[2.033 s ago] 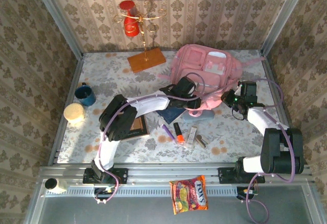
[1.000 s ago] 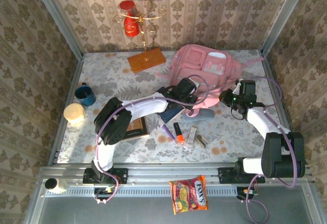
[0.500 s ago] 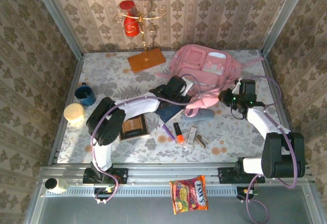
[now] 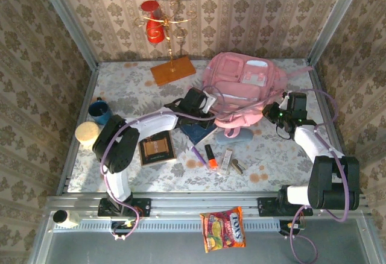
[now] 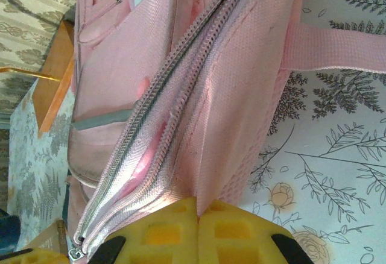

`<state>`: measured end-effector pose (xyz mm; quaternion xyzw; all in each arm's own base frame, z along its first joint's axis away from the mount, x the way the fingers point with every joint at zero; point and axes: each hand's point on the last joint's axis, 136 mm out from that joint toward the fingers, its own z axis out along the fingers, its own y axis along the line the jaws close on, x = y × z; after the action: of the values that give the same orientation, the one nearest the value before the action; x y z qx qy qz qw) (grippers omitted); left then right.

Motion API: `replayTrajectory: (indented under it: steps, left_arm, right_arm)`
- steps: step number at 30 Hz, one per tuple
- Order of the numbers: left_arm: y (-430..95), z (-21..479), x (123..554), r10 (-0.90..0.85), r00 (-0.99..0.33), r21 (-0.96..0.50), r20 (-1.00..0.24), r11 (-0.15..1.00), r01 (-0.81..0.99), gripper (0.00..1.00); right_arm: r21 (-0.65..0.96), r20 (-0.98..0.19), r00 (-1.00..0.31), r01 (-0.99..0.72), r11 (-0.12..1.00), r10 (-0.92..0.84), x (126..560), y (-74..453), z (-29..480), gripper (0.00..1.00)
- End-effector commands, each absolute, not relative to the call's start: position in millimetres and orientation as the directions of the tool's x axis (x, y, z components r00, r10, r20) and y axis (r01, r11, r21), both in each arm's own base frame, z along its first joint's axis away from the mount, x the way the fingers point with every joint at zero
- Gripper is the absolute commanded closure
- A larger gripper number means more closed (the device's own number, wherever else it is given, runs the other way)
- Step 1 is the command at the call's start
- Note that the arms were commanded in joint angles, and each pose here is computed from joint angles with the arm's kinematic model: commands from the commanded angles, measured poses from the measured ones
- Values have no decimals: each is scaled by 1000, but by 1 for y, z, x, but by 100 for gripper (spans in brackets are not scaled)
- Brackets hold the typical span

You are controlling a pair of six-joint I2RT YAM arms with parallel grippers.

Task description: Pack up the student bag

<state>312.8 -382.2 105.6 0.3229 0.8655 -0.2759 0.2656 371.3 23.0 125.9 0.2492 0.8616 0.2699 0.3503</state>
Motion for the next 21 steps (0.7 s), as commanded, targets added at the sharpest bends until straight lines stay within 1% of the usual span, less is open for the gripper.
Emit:
replayTrajectory:
  steps: [1,4,8,15,21]
  left_arm:
    - [-407,133,302,362,-680,-393,-638,606,692,75]
    - [-425,134,297,344,-711,-445,-613,594,670,68]
    - [-439,129,298,349,-724,-454,-596,597,661,64]
    - [-446,115,308,366,-733,-418,-574,639,646,64]
    - [-452,104,310,371,-743,-426,-557,640,639,66]
  right_arm:
    - [674,-528,-589,148,724,612,389,28,153,100]
    - [674,-526,-590,149,723,613,389,28,153,100]
    - [675,-525,-592,149,723,612,388,29,153,100]
    - [675,-521,-595,151,722,612,389,30,151,100]
    - [674,-512,-602,160,721,612,388,30,145,100]
